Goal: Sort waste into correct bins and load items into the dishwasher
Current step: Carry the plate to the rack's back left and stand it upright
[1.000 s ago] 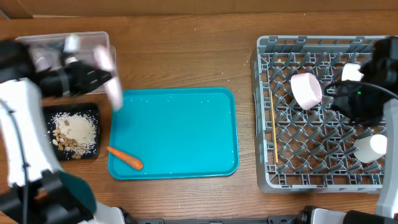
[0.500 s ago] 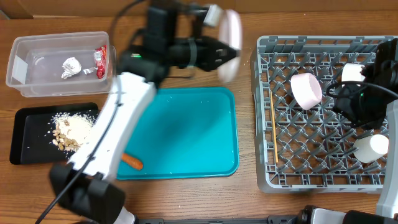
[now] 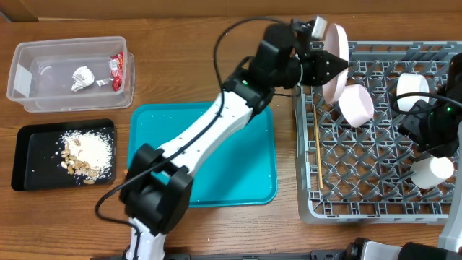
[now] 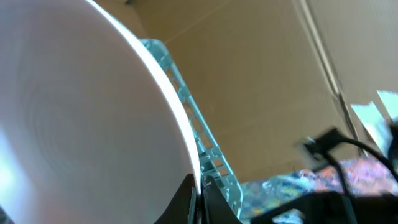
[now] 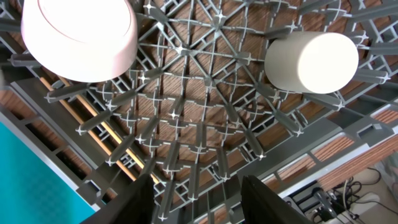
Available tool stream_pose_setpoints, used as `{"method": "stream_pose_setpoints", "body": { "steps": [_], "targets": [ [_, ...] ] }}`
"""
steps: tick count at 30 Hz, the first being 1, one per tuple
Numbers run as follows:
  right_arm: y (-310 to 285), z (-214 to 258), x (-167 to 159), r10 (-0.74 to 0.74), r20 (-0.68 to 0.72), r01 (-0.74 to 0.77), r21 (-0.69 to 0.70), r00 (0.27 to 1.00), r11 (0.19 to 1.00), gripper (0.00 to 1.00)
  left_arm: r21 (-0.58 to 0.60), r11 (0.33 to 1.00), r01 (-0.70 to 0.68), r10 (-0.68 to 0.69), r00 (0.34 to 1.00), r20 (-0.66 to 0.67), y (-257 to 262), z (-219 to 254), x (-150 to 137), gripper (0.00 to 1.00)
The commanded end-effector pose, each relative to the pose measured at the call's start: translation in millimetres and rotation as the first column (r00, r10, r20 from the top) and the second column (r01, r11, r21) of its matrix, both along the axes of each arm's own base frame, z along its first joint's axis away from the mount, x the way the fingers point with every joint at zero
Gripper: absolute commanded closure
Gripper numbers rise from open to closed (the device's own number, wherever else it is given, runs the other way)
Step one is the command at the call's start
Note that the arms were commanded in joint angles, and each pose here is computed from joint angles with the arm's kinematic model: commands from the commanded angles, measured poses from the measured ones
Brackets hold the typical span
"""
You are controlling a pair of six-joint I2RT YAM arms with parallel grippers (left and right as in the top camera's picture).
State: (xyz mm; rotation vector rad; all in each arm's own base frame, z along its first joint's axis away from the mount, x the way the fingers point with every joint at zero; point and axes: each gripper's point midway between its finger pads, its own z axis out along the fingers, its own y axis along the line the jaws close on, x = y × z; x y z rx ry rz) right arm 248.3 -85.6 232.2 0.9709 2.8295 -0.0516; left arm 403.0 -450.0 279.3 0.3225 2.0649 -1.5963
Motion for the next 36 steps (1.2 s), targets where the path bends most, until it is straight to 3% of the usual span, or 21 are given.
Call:
{"method": "stream_pose_setpoints", "body": {
  "steps": [1,7,12,17,19,21,24,27,31,34,36],
  "targets": [
    [-3.0,5.5,0.3,-0.012,0.023,0.012,-0.018,1.0,1.0,0.51,-0.047,0.997,-0.057,0.051,0.991,-0.12,-13.3,-17.9,14.1,0.96],
    [-3.5,5.8,1.8,-0.012,0.029,0.012,-0.02,1.0,1.0,0.51,-0.054,0.997,-0.057,0.043,0.973,-0.225,-23.0,-46.6,16.6,0.96],
    [-3.8,5.9,2.6,-0.011,0.032,0.012,-0.022,0.999,1.0,0.51,-0.059,0.998,-0.021,0.007,0.973,-0.233,-23.5,-48.1,12.2,0.96],
    [-3.9,6.0,3.1,-0.011,0.034,0.012,-0.022,0.999,1.0,0.51,0.068,0.998,0.02,0.0,0.957,-0.291,-3.6,-84.2,9.7,0.89],
    [-3.9,6.0,3.0,-0.011,0.034,0.012,-0.022,0.999,1.0,0.52,0.113,0.993,0.019,0.018,0.949,-0.314,8.3,-96.9,12.8,0.79],
    [-3.9,6.0,3.0,-0.011,0.034,0.012,-0.022,0.999,1.0,0.51,0.125,0.992,0.033,0.009,0.948,-0.319,17.9,-101.0,15.5,0.61],
    [-3.9,6.0,3.0,-0.011,0.034,0.011,-0.022,0.999,1.0,0.51,0.115,0.992,0.052,-0.016,0.955,-0.297,28.7,-95.9,20.1,0.44],
    [-3.9,6.0,2.9,-0.011,0.033,0.012,-0.022,0.999,1.0,0.51,0.14,0.99,0.03,0.008,0.964,-0.266,42.6,-92.3,27.5,0.4],
    [-4.0,6.0,3.2,-0.011,0.035,0.012,-0.022,0.999,1.0,0.51,0.195,0.981,-0.008,0.052,0.974,-0.219,61.5,-87.6,34.2,0.24],
    [-4.0,6.1,3.3,-0.011,0.035,0.012,-0.022,0.999,1.0,0.51,0.272,0.961,-0.056,0.105,0.98,-0.169,82.0,-84.2,38.0,0.0],
    [-4.0,6.1,3.4,-0.011,0.035,0.012,-0.022,0.999,1.0,0.51,0.358,0.927,-0.109,0.16,0.98,-0.116,102.7,-82.4,39.9,0.0]
  ]
}}
